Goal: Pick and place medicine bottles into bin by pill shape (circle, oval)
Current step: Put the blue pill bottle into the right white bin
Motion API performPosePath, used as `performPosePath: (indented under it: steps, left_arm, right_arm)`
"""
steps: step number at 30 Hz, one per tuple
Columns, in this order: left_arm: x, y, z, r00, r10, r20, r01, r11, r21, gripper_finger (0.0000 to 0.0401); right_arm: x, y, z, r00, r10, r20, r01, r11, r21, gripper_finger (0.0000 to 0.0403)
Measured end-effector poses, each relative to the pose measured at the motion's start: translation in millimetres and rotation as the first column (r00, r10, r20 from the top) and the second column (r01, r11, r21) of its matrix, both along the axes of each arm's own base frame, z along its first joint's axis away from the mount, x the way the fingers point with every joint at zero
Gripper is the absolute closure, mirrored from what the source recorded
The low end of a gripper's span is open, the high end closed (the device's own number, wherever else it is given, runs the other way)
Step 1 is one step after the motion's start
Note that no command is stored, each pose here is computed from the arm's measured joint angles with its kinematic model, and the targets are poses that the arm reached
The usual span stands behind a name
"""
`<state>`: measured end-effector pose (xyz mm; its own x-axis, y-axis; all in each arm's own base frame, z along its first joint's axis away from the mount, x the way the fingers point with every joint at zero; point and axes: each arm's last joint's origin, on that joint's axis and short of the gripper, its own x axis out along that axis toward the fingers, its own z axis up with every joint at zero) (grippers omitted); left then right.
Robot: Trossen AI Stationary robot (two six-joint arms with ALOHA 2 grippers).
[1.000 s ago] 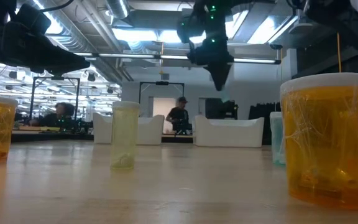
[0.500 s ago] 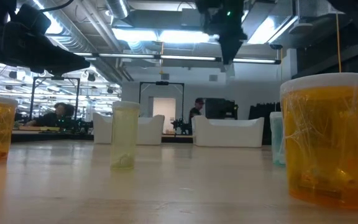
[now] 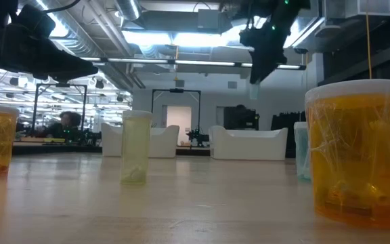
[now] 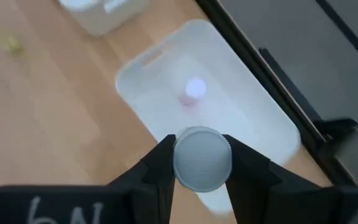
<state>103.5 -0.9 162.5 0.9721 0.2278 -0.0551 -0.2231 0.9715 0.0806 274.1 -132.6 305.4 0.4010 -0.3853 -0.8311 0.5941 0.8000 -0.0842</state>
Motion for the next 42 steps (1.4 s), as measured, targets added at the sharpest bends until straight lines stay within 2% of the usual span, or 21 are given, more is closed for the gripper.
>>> performPosePath:
  steps: [4,12,16,21,24,30,42]
  left_arm:
    - [0.0,0.0,0.1,1.000,-0.001,0.001,0.001,1.000,0.000,0.0235]
    - [0.0,0.0,0.1,1.000,0.000,0.001,0.000,1.000,-0.001,0.0235]
    - [0.0,0.0,0.0,1.000,0.000,0.001,0.000,1.000,0.000,0.0235]
    - [0.0,0.0,0.1,1.000,0.000,0.002,0.000,1.000,-0.005,0.0235]
    - [0.0,0.0,0.1,1.000,0.000,0.003,0.000,1.000,-0.005,0.0235]
    - [0.0,0.0,0.7,1.000,0.000,0.009,0.000,1.000,-0.006,0.0235]
    - [0.0,0.0,0.4,1.000,0.000,0.005,0.000,1.000,-0.006,0.0235]
  right_arm:
    - [-4.5,-6.1,-19.3,0.999,-0.026,0.020,0.026,1.000,-0.008,0.0285]
    - [-1.7,-32.3,-52.9,0.999,-0.030,-0.028,0.030,0.999,-0.017,0.0284]
    - [3.8,-48.0,-70.9,1.000,-0.023,-0.017,0.023,0.999,0.041,0.0284]
    - [9.4,-56.7,-94.7,0.997,-0.031,-0.073,0.037,0.996,0.085,0.0284]
    - [12.4,-59.8,-98.9,0.995,-0.051,-0.082,0.055,0.997,0.046,0.0283]
    - [16.8,-67.8,-98.1,0.998,-0.065,-0.021,0.065,0.998,0.004,0.0283]
    - [14.5,-74.9,-117.3,0.993,-0.080,-0.091,0.085,0.995,0.053,0.0283]
